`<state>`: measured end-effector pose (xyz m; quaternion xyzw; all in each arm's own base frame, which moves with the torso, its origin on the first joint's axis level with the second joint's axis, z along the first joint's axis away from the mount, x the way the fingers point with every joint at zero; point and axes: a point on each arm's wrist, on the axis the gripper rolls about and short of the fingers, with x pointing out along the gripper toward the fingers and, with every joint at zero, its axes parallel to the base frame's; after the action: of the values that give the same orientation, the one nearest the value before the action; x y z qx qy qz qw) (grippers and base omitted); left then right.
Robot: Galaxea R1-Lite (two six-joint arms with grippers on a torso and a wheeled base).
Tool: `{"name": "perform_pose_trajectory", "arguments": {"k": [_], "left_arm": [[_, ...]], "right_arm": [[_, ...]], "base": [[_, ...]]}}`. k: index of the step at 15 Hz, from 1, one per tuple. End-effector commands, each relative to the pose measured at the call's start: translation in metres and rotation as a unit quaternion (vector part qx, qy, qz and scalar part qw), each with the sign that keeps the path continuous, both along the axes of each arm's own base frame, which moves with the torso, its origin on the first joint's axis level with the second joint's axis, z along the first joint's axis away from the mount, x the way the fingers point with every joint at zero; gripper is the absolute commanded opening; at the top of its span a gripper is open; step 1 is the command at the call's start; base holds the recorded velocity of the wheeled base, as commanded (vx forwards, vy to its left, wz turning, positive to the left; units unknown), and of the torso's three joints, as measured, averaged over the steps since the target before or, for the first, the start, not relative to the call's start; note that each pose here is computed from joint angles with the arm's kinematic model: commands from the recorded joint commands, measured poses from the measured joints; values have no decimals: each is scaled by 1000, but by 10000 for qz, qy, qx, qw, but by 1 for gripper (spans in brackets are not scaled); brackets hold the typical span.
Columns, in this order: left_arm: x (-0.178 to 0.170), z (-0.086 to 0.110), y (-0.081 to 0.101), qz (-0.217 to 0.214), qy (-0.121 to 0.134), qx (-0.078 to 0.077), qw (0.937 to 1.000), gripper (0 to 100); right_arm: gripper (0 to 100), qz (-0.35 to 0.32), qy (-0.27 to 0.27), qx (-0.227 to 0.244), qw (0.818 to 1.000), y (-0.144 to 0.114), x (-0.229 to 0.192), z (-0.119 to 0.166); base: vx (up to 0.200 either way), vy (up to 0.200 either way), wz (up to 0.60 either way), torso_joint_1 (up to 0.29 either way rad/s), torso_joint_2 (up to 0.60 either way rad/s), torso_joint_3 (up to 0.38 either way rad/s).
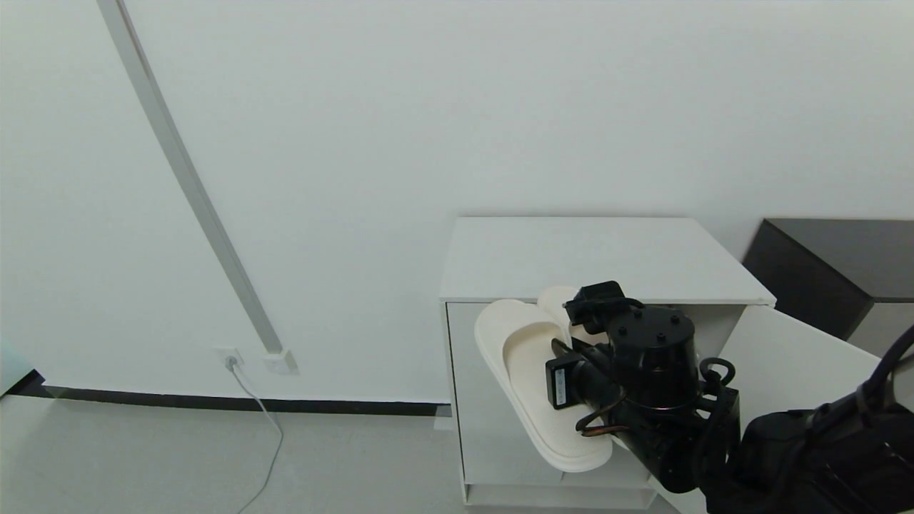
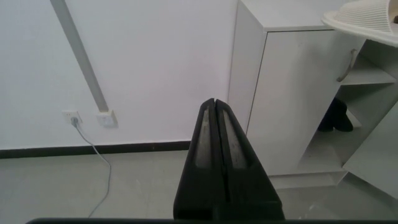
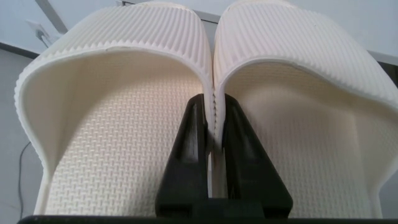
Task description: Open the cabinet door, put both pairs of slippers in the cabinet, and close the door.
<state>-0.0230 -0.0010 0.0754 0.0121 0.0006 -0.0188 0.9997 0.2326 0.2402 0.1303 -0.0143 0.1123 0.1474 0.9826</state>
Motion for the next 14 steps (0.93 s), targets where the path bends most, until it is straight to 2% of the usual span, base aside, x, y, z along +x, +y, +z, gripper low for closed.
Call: {"name": "perform_pose_trajectory", "arguments": {"k": [1,8,14], "left_arm": [[0,0,0,4,7,1,10000,0],[0,0,0,4,7,1,10000,0],[0,0,0,4,7,1,10000,0]], "right_arm": [[0,-3,15,-17,10000,0,1,-2],[0,-181,-22,-51,9998,0,1,-2],[0,-58,-5,-65,10000,0,-9,-8]], "base": [[0,-200,0,-2,2,2],[0,-200,0,2,2,4],[0,-200,0,3,2,3]]}}
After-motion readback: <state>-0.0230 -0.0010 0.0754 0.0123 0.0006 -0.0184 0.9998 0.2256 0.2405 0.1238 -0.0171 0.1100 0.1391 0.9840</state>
